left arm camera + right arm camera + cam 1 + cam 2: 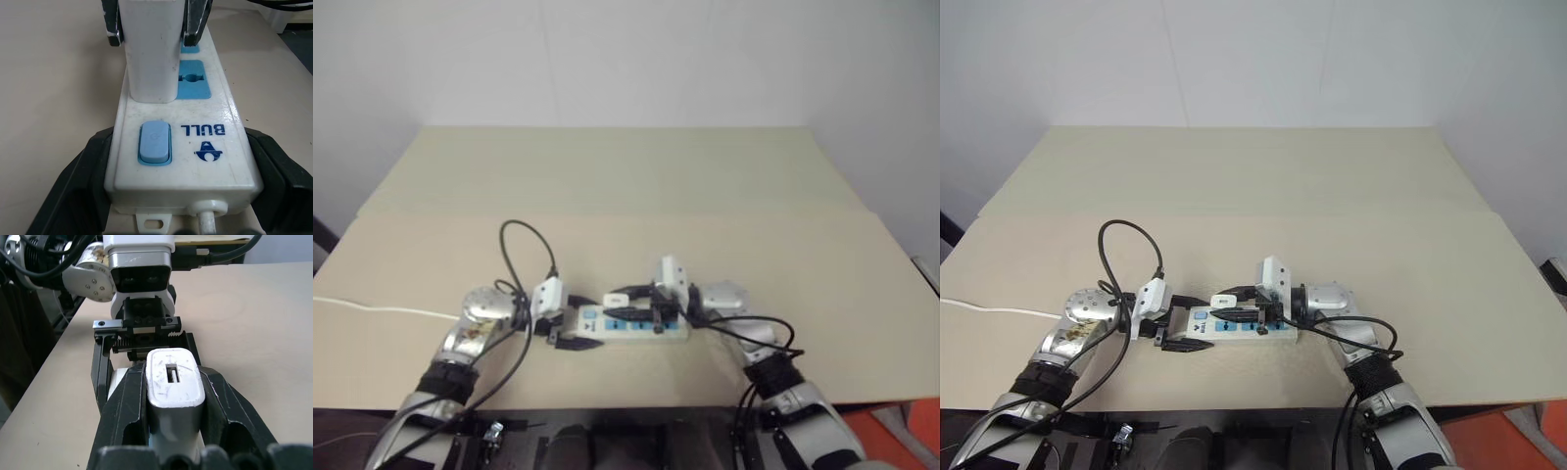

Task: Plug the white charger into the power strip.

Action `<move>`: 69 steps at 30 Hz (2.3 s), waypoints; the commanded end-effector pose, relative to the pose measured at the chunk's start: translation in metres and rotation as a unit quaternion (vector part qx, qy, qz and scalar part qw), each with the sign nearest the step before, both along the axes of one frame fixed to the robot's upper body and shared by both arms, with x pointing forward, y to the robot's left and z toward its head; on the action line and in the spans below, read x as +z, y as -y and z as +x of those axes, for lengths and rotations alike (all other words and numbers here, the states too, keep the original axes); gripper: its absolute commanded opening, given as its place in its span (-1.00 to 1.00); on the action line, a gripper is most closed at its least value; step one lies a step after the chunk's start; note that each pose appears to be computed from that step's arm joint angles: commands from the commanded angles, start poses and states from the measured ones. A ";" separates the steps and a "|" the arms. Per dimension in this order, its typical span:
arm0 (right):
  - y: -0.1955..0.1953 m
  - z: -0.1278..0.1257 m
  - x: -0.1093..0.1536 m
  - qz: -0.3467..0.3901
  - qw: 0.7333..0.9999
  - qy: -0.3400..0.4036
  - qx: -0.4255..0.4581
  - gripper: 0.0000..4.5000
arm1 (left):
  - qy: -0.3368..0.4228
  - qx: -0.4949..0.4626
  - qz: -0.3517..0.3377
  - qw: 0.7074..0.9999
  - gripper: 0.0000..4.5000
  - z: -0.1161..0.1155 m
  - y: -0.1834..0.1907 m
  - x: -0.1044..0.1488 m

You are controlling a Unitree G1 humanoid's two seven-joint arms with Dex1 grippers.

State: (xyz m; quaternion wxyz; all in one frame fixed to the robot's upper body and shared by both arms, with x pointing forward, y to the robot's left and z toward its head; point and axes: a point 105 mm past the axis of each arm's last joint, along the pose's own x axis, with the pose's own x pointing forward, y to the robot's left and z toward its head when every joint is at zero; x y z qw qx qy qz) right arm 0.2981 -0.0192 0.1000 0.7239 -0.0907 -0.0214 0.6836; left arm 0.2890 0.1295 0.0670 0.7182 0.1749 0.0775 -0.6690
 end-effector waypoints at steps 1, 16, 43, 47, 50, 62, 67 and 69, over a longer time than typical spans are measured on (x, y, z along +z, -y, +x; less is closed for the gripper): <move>0.005 -0.005 -0.039 -0.072 0.996 -0.044 -0.001 -0.49 | 0.004 0.003 0.011 1.000 0.46 0.000 -0.007 0.001; 0.010 -0.008 -0.046 -0.114 0.990 -0.085 0.004 -0.17 | 0.007 0.005 0.010 1.000 0.46 0.001 -0.008 0.002; 0.032 -0.001 0.009 -0.079 0.997 0.004 -0.015 1.00 | 0.024 -0.017 -0.017 0.999 0.99 -0.012 -0.019 0.051; 0.050 -0.007 0.031 -0.089 0.995 0.040 -0.022 1.00 | 0.031 -0.015 -0.020 0.999 0.99 -0.018 -0.022 0.056; 0.070 -0.010 0.044 -0.093 0.993 0.056 -0.039 1.00 | 0.038 -0.005 -0.022 0.999 0.99 -0.023 -0.028 0.061; 0.146 -0.016 0.063 -0.150 0.979 0.062 -0.126 1.00 | 0.049 0.071 -0.012 0.996 0.99 -0.037 -0.067 0.081; 0.159 -0.020 0.065 -0.162 0.972 0.067 -0.156 1.00 | 0.048 0.095 -0.003 0.994 0.99 -0.042 -0.079 0.084; 0.165 -0.019 0.067 -0.160 0.970 0.065 -0.172 1.00 | 0.045 0.099 0.000 0.994 0.99 -0.044 -0.082 0.083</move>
